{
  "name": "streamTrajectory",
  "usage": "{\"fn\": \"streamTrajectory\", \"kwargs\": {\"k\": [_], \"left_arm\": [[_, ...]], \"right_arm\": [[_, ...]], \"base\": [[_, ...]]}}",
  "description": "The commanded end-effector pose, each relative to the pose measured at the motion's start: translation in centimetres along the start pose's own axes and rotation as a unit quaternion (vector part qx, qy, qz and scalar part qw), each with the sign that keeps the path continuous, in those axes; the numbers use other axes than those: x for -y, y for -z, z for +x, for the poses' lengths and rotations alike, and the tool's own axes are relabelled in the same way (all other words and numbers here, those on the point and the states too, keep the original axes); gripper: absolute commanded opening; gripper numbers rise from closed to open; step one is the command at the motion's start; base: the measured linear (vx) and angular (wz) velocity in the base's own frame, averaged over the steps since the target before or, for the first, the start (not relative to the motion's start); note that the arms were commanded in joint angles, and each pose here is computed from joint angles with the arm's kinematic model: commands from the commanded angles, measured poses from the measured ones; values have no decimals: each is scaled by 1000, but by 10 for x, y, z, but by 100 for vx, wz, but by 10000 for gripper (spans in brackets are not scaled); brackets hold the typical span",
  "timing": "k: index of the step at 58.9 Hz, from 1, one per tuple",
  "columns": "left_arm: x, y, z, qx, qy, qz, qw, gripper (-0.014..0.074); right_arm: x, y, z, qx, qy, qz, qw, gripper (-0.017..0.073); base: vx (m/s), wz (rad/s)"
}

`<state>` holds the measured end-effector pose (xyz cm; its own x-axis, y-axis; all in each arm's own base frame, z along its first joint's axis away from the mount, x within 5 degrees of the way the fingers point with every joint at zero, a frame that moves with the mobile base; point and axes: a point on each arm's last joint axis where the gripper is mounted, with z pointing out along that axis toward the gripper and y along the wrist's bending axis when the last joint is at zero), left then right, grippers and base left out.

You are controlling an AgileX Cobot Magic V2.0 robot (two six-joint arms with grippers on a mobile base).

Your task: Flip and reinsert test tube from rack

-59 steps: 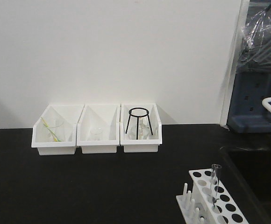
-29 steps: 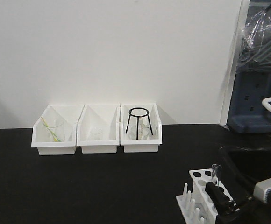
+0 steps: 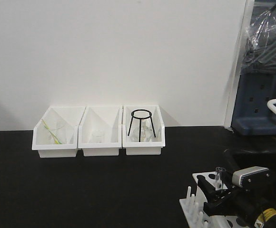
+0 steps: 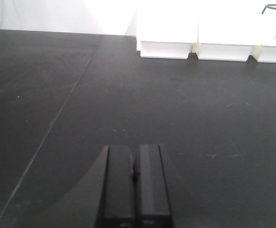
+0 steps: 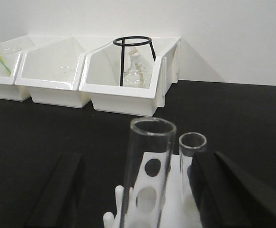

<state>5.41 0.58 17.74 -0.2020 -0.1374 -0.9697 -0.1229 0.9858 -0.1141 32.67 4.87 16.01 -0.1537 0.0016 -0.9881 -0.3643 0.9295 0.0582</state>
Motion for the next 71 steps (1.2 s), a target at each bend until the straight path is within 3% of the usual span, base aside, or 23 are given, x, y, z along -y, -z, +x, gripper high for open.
{"fn": "streamTrajectory", "kwargs": {"k": [1, 6, 19, 32, 42, 48, 55, 57, 59, 62, 64, 65, 66, 67, 68, 69, 70, 71], "left_arm": [[2, 1, -8, 48, 2, 11, 999, -6], [2, 1, -8, 48, 2, 11, 999, -6], [2, 1, -8, 48, 2, 11, 999, -6], [2, 1, -8, 48, 2, 11, 999, -6], [2, 1, -8, 48, 2, 11, 999, -6], [2, 1, -8, 48, 2, 11, 999, -6], [2, 1, -8, 48, 2, 11, 999, -6], [2, 1, -8, 48, 2, 11, 999, -6], [2, 1, -8, 48, 2, 11, 999, -6], [2, 1, -8, 48, 2, 11, 999, -6], [2, 1, -8, 48, 2, 11, 999, -6], [2, 1, -8, 48, 2, 11, 999, -6], [2, 1, -8, 48, 2, 11, 999, -6], [2, 1, -8, 48, 2, 11, 999, -6], [2, 1, -8, 48, 2, 11, 999, -6], [2, 1, -8, 48, 2, 11, 999, -6], [2, 1, -8, 48, 2, 11, 999, -6], [2, 1, -8, 48, 2, 11, 999, -6]], "right_arm": [[0, -2, -24, 66, 6, -4, 998, 464], [1, -2, -24, 66, 4, -1, 998, 365], [-1, -2, -24, 65, 9, -8, 998, -16], [-4, 7, -48, 99, 23, -11, 995, -13], [-11, 34, -112, 145, 57, 8, 988, -12], [-14, 54, -155, 159, 59, 30, 985, -12], [-17, 79, -194, 159, 94, 61, 981, -12], [-19, 85, -201, 155, 114, 66, 979, -12], [-21, 90, -207, 146, 154, 70, 975, -12], [-24, 96, -210, 121, 255, 76, 956, -12], [-26, 99, -210, 96, 353, 78, 928, -12], [-27, 102, -209, 83, 395, 80, 911, -12], [-28, 102, -208, 68, 460, 77, 882, -11], [-28, 104, -207, 54, 501, 78, 860, -10], [-29, 105, -205, 39, 558, 74, 825, -10], [-28, 106, -203, 25, 591, 75, 802, -10], [-28, 107, -202, 13, 634, 72, 770, -9], [-28, 108, -201, 4, 656, 71, 751, -8]], "base": [[0, 0], [0, 0], [0, 0], [0, 0], [0, 0], [0, 0], [0, 0], [0, 0], [0, 0], [0, 0], [0, 0], [0, 0], [0, 0], [0, 0], [0, 0], [0, 0], [0, 0], [0, 0]]}}
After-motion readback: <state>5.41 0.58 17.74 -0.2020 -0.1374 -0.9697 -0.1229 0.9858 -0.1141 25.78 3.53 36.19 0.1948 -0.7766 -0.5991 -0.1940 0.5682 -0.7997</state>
